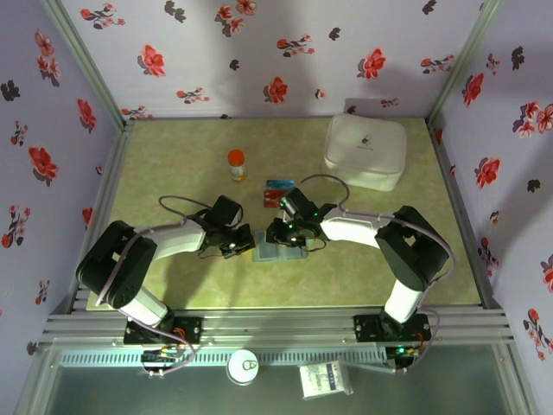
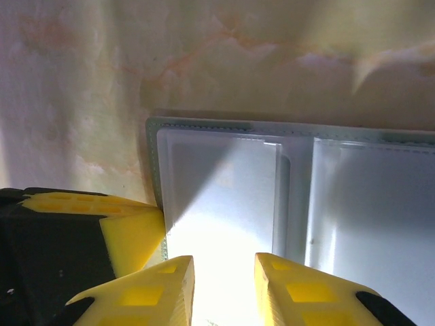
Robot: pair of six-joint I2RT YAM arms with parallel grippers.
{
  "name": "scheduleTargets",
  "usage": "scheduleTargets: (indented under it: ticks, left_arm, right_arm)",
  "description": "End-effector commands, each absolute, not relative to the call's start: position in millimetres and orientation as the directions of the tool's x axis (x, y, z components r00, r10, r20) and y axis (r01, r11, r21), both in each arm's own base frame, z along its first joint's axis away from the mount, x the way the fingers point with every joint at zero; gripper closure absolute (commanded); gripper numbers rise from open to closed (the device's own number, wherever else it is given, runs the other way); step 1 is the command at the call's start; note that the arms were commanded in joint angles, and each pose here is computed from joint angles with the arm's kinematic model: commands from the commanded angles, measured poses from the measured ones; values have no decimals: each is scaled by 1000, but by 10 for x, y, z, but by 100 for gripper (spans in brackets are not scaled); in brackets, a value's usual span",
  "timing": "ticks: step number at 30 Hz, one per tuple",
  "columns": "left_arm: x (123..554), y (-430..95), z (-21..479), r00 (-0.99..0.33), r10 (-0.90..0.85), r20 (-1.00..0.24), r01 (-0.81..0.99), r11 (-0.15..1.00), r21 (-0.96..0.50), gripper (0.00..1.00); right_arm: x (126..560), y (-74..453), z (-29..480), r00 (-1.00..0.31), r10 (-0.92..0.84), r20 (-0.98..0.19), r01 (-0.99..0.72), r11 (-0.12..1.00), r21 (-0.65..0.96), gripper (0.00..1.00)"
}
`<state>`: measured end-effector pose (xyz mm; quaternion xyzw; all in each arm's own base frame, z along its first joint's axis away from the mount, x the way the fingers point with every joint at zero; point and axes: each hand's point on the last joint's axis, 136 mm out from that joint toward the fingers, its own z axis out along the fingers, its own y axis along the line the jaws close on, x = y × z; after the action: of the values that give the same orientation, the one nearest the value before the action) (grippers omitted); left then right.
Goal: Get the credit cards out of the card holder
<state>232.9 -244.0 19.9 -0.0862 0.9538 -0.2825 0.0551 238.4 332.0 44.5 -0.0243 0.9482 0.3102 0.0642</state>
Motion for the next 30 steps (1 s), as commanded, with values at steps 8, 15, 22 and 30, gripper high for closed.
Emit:
scheduleTargets:
  ticks: [8,15,22,30]
  left_arm:
    - [2335,-2425,192,-983,-170,-66,-112,849,-516,100]
    - [2341,-2413,187,-983,-169,-65,-113,852,-512,100]
    - [2345,-2403,184,-984,-168,-61,-114,854,-507,100]
    - [2352,-2401,208,-983,-170,-65,-114,853,-509,100]
  right_arm:
    - [2397,3450,430,-993,-6,-115,-75,794,604,73]
    - [2390,3308,360,-993,-12,-119,-74,844,531,74]
    - [2394,3201,368,-990,-26,-137,-89,874,477,74]
    - [2427,3233,525,-986,-21,-167,-103,860,500,75]
